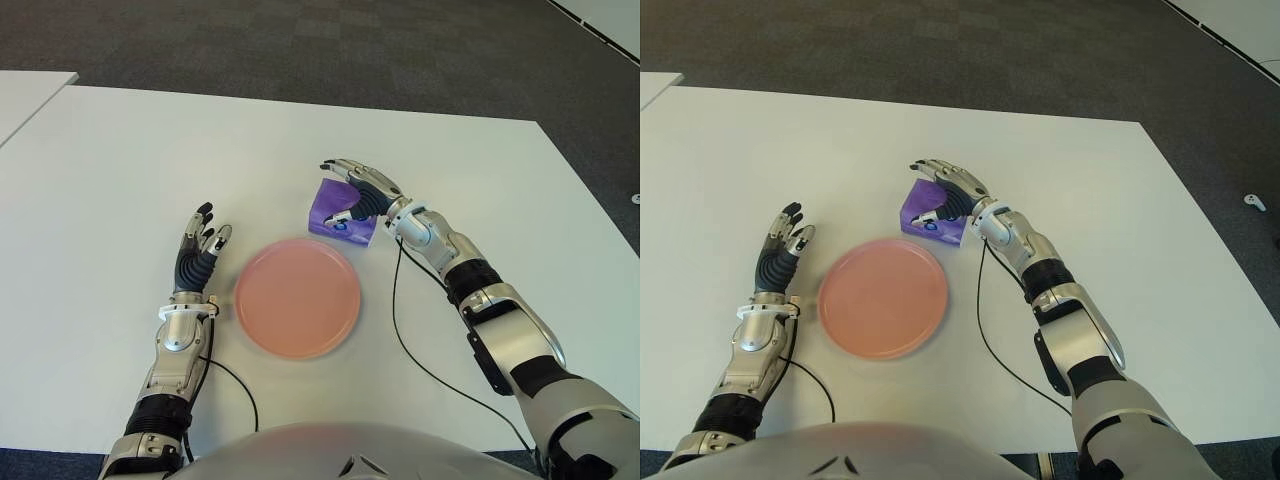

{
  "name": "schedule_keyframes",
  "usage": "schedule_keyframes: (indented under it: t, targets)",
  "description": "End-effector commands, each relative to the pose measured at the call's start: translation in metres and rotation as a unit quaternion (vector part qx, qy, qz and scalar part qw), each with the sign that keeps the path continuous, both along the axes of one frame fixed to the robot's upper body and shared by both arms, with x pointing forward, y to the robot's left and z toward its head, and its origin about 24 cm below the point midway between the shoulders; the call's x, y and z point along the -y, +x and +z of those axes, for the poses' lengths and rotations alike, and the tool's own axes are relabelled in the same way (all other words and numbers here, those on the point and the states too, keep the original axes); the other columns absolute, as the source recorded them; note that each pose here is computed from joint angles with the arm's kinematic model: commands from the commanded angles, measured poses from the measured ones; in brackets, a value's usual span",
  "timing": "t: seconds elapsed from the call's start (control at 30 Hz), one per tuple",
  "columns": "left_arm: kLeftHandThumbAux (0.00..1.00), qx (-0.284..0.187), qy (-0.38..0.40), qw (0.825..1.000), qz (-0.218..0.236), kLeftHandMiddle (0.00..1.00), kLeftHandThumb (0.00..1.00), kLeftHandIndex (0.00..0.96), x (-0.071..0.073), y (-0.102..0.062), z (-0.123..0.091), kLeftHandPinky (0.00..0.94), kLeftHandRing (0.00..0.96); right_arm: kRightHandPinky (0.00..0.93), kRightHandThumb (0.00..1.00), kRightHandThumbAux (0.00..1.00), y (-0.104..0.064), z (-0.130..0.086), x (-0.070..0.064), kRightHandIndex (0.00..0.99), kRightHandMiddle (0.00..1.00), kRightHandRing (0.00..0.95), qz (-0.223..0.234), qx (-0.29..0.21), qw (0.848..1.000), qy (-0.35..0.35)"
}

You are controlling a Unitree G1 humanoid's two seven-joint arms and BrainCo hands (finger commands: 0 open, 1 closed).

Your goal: Put the tissue paper into the plate.

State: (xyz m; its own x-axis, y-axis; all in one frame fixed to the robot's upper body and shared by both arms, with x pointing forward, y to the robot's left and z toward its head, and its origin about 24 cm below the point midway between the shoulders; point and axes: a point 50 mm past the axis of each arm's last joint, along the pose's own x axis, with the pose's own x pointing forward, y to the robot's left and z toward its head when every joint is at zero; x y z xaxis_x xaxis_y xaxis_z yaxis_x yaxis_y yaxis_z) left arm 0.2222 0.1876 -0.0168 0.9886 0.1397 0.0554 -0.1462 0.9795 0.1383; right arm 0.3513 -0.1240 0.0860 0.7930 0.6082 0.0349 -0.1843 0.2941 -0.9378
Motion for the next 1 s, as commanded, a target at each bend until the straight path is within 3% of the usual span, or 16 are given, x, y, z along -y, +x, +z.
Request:
schedule_keyframes:
  t: [0.03, 0.7, 1.0]
  targets:
    - [0.411, -0.084, -0.005, 0.996, 0.001, 0.000, 0.000, 0.000, -0.002, -0.024, -0.031, 0.000, 0.000, 0.000, 0.030, 0.480, -0.003, -0.008, 0.009, 0.000, 0.003, 0.000, -0.016, -0.019, 1.000, 0.001]
    - [0.394, -0.082, 0.002, 0.997, -0.008, 0.000, 0.000, 0.000, -0.006, -0.025, -0.033, 0.000, 0.000, 0.000, 0.043, 0.479, -0.006, -0.040, 0.015, 0.000, 0.000, 0.000, -0.042, -0.061, 0.996, -0.049]
    - [0.390, -0.081, 0.002, 0.997, -0.003, 0.000, 0.000, 0.000, -0.006, -0.025, -0.033, 0.000, 0.000, 0.000, 0.034, 0.481, -0.008, -0.045, 0.012, 0.000, 0.000, 0.000, -0.033, -0.063, 0.995, -0.065]
